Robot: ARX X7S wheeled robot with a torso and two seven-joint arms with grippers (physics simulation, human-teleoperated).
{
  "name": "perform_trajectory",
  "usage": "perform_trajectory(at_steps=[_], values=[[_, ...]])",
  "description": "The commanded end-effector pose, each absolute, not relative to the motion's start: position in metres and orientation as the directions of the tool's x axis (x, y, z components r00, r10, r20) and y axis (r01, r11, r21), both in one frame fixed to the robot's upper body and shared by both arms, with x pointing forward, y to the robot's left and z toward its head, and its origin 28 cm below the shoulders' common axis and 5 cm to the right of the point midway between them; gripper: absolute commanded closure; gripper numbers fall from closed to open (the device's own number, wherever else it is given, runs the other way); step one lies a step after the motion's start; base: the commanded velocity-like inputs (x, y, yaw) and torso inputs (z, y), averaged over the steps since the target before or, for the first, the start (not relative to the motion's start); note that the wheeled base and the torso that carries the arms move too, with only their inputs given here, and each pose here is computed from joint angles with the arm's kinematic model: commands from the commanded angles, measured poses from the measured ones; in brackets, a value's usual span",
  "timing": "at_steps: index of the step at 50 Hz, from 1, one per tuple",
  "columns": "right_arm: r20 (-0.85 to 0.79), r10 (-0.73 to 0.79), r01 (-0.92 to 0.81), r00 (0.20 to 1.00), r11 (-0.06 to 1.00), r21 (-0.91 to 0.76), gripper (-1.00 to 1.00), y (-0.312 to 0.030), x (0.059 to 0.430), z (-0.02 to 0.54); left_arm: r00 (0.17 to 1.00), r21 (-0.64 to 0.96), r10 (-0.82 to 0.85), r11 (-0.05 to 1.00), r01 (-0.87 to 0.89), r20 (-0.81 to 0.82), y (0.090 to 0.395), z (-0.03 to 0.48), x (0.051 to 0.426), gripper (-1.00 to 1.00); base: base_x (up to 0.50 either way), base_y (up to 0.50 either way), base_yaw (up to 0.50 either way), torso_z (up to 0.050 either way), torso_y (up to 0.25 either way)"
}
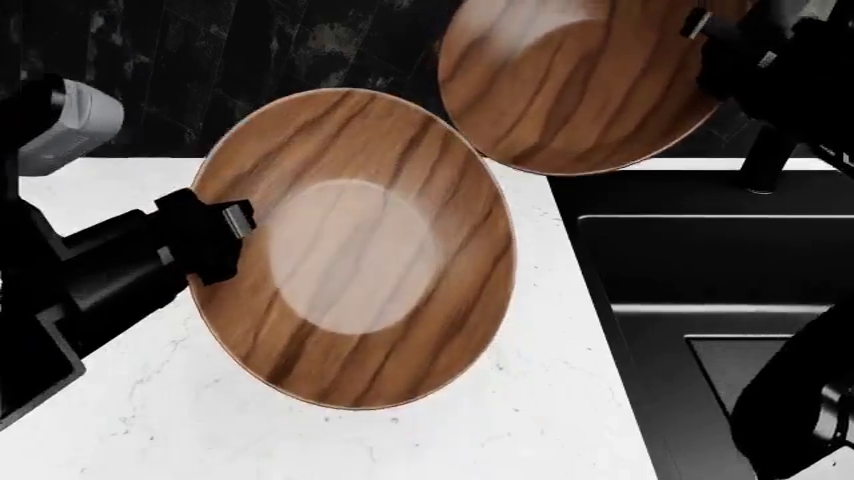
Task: Stack the bowls in the sink.
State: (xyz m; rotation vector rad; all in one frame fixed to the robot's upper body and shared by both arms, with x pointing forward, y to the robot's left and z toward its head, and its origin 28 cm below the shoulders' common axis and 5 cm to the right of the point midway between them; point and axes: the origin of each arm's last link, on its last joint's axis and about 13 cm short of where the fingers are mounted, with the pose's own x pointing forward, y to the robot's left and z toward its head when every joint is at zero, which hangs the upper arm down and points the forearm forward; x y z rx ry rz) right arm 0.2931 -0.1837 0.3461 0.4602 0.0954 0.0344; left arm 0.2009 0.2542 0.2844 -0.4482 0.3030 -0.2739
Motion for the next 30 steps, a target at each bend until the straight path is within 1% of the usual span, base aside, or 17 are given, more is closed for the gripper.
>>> perform_trajectory(at_steps=[1,4,8,21,25,30], values=[[-0.009,0.062,-0.052,0.998,0.906,0.421,1.00,-0.189,0.267,0.337,0.950,-0.444,-0.292,0.870,0.214,-0.113,0.254,0.311,0.188,1.00,0.00,0.00,0.00,0.000,0.000],[0.011,0.048,-0.048,0.999,0.903,0.427,1.00,-0.193,0.260,0.338,0.953,-0.438,-0.285,0.874,0.212,-0.108,0.255,0.313,0.183,1.00,-0.09,0.03,0.00,0.000,0.000],[0.016,0.036,-0.040,0.999,0.904,0.427,1.00,-0.196,0.256,0.338,0.958,-0.427,-0.266,0.882,0.196,-0.108,0.256,0.315,0.184,1.00,-0.49,0.17,0.00,0.000,0.003],[0.012,-0.014,0.008,1.000,0.901,0.434,1.00,-0.211,0.232,0.326,0.961,-0.419,-0.262,0.885,0.204,-0.084,0.259,0.320,0.186,1.00,-0.50,0.00,0.00,0.000,0.000],[0.033,-0.024,0.007,0.999,0.899,0.438,1.00,-0.215,0.226,0.326,0.970,-0.426,-0.235,0.885,0.187,-0.064,0.261,0.323,0.187,1.00,-0.50,0.06,0.00,0.004,0.000],[0.043,-0.034,0.012,0.998,0.902,0.431,1.00,-0.217,0.223,0.325,0.978,-0.422,-0.203,0.891,0.164,-0.047,0.262,0.327,0.189,1.00,0.00,0.00,0.00,0.000,0.000]])
